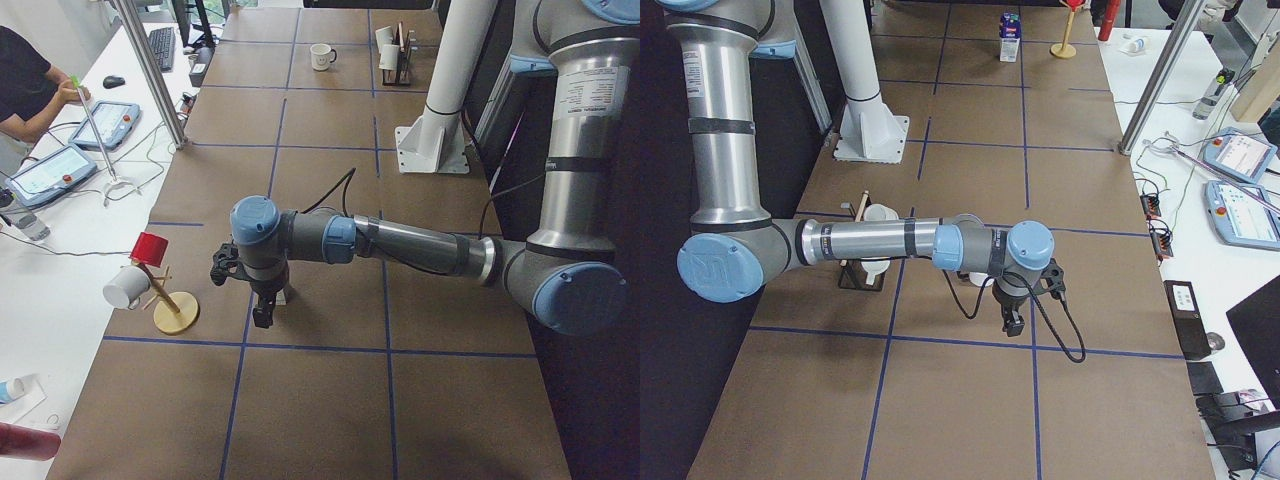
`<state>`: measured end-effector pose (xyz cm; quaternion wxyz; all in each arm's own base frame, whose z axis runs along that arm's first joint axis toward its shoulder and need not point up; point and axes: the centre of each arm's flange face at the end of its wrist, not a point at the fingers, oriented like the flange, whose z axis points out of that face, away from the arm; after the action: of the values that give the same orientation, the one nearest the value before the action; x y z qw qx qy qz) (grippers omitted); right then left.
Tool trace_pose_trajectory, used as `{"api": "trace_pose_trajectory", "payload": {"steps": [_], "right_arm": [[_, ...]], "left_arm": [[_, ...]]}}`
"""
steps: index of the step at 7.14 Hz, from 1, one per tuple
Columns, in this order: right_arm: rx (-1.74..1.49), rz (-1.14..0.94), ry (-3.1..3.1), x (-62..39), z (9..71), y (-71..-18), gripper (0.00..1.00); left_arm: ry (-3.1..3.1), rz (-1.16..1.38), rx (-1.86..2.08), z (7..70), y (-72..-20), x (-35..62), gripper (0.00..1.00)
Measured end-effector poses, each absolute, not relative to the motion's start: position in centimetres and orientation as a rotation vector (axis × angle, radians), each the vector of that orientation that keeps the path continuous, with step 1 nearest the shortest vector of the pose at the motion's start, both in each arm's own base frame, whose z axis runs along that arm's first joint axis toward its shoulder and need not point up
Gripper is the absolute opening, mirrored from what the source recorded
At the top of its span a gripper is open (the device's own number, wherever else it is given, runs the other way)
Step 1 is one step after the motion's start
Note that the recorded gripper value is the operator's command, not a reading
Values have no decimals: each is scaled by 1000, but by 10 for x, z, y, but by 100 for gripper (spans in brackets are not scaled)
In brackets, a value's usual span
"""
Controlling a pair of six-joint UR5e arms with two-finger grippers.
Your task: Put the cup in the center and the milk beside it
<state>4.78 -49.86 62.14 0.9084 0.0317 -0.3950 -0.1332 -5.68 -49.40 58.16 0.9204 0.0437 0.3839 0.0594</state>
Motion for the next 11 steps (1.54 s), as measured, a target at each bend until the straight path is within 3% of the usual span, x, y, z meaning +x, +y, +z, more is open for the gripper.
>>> {"api": "trace_pose_trajectory", "payload": {"steps": [5, 11], "right_arm": [[151, -338, -861, 18, 612, -492, 99], [107, -159, -865, -116, 614, -451, 98]], "left_arm": [[789, 145, 130, 566, -490, -57, 100], [789, 141, 128, 567, -490, -56, 100]]}}
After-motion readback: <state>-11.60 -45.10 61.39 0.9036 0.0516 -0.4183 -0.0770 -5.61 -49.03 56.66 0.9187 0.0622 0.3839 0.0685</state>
